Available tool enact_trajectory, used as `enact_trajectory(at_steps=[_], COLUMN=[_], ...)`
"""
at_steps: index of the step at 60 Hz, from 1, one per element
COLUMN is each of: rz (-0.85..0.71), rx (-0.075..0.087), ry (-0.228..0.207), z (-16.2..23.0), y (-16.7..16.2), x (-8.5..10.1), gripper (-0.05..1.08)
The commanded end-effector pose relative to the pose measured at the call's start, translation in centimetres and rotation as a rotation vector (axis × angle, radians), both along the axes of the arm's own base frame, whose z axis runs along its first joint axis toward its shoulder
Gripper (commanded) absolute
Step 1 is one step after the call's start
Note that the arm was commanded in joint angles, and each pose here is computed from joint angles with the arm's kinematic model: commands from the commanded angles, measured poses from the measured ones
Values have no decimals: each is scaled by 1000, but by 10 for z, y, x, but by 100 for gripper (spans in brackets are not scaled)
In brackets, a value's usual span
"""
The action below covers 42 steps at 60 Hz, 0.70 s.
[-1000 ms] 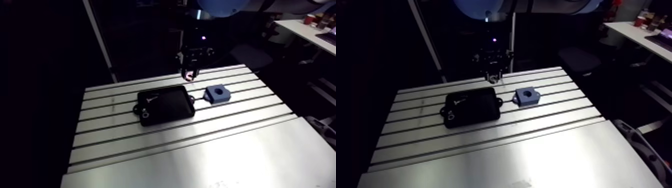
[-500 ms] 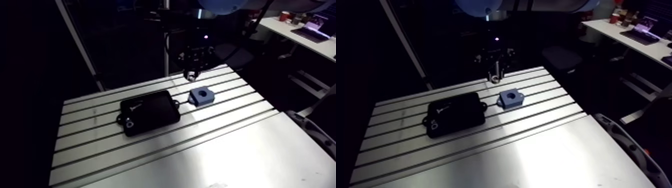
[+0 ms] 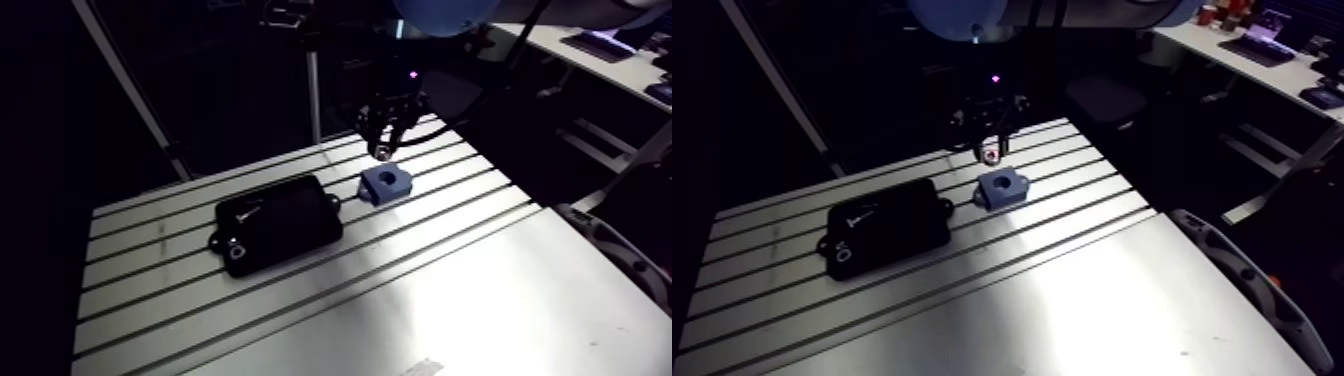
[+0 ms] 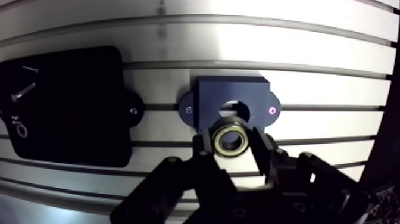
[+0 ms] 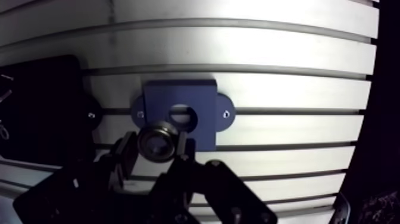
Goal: Pick up the bearing and press it into the housing until flush.
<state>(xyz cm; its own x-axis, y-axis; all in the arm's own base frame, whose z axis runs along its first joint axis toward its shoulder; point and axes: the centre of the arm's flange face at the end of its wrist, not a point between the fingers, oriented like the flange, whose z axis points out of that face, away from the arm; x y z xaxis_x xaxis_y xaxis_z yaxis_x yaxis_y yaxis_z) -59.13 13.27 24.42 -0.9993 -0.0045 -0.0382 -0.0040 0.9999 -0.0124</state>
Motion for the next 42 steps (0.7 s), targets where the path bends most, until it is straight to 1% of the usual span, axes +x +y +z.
enact_trajectory(at_steps=[1, 4, 7, 11, 18, 24, 42], rz=[-7, -7, -7, -7, -6, -7, -8], rx=[-3, 0, 1, -4, -5, -11, -12], ry=[-2, 8, 9, 0, -7, -23, -28], z=[-10, -10, -12, -21, -24, -34, -37], y=[9, 9, 10, 10, 10, 10, 10], x=[0, -1, -2, -3, -3, -3, -2], gripper=[75, 75, 75, 75, 75, 75, 75])
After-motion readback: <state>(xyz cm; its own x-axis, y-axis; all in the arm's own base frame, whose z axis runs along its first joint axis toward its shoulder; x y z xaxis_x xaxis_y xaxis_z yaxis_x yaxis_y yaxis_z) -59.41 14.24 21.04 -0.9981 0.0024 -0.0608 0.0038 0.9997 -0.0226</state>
